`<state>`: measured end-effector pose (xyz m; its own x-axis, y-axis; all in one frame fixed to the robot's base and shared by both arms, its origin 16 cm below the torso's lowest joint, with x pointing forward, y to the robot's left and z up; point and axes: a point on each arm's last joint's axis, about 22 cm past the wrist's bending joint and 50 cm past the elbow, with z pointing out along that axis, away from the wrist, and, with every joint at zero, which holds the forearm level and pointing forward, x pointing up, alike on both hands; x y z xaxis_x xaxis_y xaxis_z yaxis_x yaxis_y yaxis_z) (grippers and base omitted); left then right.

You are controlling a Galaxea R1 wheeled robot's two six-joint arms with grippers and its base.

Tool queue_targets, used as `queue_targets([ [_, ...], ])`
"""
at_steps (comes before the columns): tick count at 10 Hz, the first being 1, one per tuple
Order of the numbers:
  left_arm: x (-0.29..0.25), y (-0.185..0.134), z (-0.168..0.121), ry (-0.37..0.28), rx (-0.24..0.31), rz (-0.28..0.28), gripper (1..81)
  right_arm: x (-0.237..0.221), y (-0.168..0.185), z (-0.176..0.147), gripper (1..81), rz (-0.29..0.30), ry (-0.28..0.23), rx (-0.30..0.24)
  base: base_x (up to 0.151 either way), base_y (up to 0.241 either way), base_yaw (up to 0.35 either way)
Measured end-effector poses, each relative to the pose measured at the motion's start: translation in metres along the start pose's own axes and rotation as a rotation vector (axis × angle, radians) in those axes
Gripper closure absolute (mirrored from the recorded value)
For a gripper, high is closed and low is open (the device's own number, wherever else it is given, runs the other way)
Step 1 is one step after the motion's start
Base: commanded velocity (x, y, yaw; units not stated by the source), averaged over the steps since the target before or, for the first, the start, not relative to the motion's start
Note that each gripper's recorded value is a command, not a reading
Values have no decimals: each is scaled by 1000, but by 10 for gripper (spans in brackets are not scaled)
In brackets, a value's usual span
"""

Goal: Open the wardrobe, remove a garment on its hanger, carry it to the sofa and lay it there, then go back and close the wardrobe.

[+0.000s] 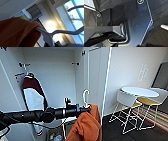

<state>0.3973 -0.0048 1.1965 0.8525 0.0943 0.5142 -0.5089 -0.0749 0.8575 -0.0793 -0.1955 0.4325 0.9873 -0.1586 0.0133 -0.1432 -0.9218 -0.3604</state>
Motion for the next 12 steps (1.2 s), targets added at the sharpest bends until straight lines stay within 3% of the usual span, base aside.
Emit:
queue_targets([
  [3, -12, -15, -14, -15, 47, -18, 811, -34, 48, -24, 10, 15, -37, -47, 0, -85, -228],
  [6, -27, -20, -23, -27, 56, -32, 811, -56, 14, -16, 10, 31, -65, 0, 0, -257, 0],
  [8, -29, -26, -30, -19, 72, -42, 811, -38, 22, -16, 10, 22, -37, -10, 0, -257, 0],
  [10, -42, -29, -22, -36, 55, -59, 811, -40, 29, -18, 10, 21, -41, -21, 0, -216, 0],
  [12, -42, -33, -22, -28, 53, -62, 811, -39, 28, -18, 10, 21, -40, -20, 0, -61, 0],
])
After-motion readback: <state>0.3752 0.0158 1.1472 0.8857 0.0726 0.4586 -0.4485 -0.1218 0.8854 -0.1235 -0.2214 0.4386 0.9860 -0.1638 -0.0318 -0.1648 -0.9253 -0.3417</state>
